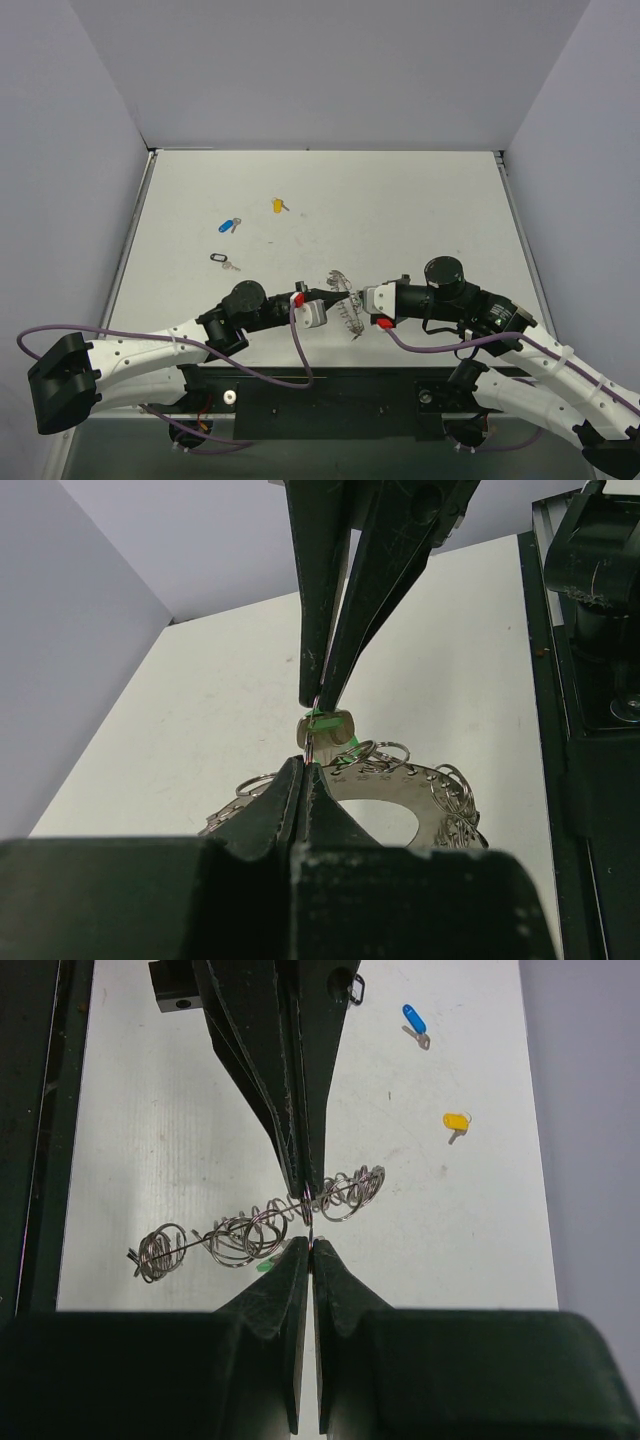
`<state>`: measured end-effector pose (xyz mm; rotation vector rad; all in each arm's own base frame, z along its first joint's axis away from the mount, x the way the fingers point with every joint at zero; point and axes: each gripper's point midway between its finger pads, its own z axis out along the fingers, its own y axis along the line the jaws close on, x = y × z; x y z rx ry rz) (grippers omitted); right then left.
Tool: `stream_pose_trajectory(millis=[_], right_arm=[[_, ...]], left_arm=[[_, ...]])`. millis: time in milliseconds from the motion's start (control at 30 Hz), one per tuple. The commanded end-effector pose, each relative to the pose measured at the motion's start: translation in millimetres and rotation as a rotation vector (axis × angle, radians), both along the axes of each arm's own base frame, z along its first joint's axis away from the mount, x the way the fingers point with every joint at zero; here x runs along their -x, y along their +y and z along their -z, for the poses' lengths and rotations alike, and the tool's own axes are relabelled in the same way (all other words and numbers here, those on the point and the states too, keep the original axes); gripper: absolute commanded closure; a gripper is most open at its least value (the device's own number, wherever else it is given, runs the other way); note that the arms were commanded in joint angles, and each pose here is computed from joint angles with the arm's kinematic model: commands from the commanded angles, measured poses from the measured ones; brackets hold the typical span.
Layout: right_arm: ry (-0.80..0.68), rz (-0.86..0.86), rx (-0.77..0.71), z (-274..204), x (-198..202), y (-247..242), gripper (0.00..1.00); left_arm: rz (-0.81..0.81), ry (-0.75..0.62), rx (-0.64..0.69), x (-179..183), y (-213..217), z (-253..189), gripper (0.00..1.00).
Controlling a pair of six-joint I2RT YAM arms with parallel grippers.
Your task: Put the keys on the keyring
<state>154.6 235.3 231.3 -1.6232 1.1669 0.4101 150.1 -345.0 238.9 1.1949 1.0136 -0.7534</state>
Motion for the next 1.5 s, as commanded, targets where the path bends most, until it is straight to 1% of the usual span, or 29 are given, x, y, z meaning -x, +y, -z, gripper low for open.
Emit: stream_pose_trajectory(millis=[0,767,1467], right_arm=[[-0.015,-0.002,-0.032,-6.4,-1.0,6.0,1.0],[-0.025,0.004,-0.032,-6.4,-2.7,6.5,1.0],[0.024,0.001,-0.068,-8.0,0.6,12.4,1.0]], left_arm=[[0.006,-0.058,0.082,2.4,-1.3,-28.3,1.0],[0.022,-0.053,0.077,5.0,-3.1,-26.0,1.0],[0.043,-0.053,0.071,8.3,-5.3,-24.5,1.0]])
